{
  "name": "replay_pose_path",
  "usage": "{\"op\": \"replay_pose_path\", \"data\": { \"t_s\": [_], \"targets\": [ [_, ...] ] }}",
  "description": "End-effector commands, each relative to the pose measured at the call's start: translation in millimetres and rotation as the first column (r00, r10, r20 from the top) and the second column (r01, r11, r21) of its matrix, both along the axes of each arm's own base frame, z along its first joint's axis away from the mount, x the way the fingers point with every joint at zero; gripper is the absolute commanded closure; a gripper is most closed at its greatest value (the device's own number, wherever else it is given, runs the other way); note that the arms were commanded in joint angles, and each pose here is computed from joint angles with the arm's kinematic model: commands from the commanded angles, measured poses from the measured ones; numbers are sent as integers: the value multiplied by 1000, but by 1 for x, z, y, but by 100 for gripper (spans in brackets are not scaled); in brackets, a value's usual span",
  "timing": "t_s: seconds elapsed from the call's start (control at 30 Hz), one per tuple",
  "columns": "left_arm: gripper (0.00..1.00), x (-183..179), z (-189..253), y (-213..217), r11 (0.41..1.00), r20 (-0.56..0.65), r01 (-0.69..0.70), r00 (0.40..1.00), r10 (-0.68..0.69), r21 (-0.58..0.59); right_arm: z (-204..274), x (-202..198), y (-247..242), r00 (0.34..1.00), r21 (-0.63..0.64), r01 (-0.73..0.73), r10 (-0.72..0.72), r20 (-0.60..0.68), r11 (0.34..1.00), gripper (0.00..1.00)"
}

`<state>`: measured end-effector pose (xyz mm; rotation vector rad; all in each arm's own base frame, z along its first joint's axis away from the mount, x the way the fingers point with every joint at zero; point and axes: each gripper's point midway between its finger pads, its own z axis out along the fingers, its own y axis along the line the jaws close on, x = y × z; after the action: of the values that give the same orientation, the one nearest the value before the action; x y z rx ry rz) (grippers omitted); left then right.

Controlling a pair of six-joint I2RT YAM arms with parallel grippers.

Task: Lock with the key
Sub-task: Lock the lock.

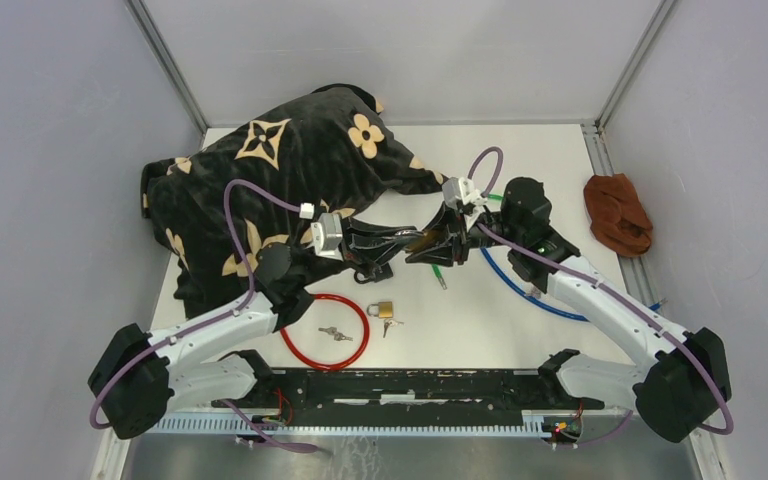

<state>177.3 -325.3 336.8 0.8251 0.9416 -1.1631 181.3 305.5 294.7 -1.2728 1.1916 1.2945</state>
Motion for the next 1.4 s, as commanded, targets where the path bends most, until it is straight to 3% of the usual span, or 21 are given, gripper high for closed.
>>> {"op": "replay_pose_path", "data": {
  "t_s": [0.0, 0.57, 0.77, 1.0, 1.2, 1.37],
  "targets": [
    [98, -65, -178, -35, 825, -449, 379, 876, -174, 420, 145, 28, 9, 922, 321, 122, -227, 313, 939, 100],
    [98, -77, -197, -66, 741, -516, 498, 823, -239, 450, 175, 33, 4, 906, 366, 64, -208, 368, 928, 100],
    [98, -63, -185, -54, 790, -459, 400, 872, -172, 464, 126, 41, -10, 917, 263, 142, -227, 329, 954, 100],
    [98, -28, -157, -27, 854, -339, 225, 939, -61, 470, 41, 50, -17, 936, 35, 224, -225, 269, 974, 100],
    [98, -13, -138, -5, 883, -284, 141, 959, -8, 447, -19, 50, -27, 954, -127, 261, -235, 188, 957, 100],
    [95, -7, -131, 8, 900, -266, 101, 964, 17, 424, -46, 41, -29, 966, -167, 246, -226, 129, 955, 100]
  ]
}}
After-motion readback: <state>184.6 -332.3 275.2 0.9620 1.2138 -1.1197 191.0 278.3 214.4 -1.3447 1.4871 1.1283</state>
